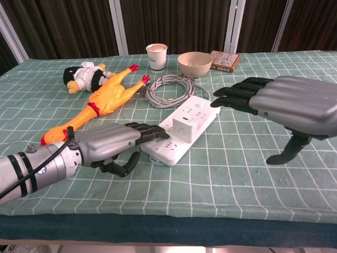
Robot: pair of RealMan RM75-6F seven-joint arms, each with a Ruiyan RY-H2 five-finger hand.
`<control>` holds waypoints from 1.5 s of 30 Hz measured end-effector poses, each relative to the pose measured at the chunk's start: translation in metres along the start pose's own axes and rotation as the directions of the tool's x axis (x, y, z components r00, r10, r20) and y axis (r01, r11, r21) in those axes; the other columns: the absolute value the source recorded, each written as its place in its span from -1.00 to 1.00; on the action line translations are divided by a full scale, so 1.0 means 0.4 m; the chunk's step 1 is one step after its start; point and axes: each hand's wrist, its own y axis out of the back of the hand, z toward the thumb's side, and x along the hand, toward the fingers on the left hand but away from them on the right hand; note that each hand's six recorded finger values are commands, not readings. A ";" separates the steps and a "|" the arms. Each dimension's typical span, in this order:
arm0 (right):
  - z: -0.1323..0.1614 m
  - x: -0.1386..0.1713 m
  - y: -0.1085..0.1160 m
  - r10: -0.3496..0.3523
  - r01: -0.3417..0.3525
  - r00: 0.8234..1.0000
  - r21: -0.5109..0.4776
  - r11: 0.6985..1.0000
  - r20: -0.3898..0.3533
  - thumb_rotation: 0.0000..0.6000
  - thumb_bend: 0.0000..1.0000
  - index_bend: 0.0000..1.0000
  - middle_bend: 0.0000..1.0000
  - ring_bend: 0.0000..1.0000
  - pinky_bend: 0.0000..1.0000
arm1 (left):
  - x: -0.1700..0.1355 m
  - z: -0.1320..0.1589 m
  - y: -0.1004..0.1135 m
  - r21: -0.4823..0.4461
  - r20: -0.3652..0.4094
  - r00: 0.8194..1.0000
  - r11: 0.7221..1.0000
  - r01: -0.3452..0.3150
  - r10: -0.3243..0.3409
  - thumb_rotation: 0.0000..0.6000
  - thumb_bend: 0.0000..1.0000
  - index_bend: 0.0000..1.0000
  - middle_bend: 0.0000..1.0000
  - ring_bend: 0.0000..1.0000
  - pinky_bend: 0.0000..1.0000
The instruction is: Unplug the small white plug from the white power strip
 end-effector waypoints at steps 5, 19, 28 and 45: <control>0.003 -0.049 -0.014 0.012 -0.013 1.000 0.026 1.000 0.014 1.00 -0.89 -1.00 -0.99 -1.00 -0.96 | -0.001 0.003 -0.007 0.011 0.001 1.000 1.000 0.009 -0.009 1.00 0.61 -1.00 -1.00 -1.00 -1.00; 0.042 -0.182 -0.027 -0.062 0.065 0.998 0.104 0.992 -0.026 1.00 -0.71 -0.74 -0.63 -0.99 -0.71 | 0.002 0.019 -0.023 0.038 0.004 1.000 0.999 0.028 -0.028 1.00 0.62 -1.00 -0.99 -1.00 -1.00; 0.068 -0.229 -0.044 -0.095 0.100 0.995 0.150 0.984 -0.038 1.00 -0.63 -0.49 -0.46 -0.85 -0.58 | -0.003 0.021 -0.030 0.056 0.007 0.999 0.998 0.037 -0.037 1.00 0.62 -1.00 -0.97 -0.99 -1.00; 0.104 -0.269 -0.044 -0.132 0.139 0.990 0.169 0.976 -0.051 1.00 -0.46 -0.19 -0.36 -0.65 -0.39 | -0.005 0.033 -0.036 0.064 0.011 0.999 0.997 0.041 -0.042 1.00 0.62 -1.00 -0.97 -0.99 -1.00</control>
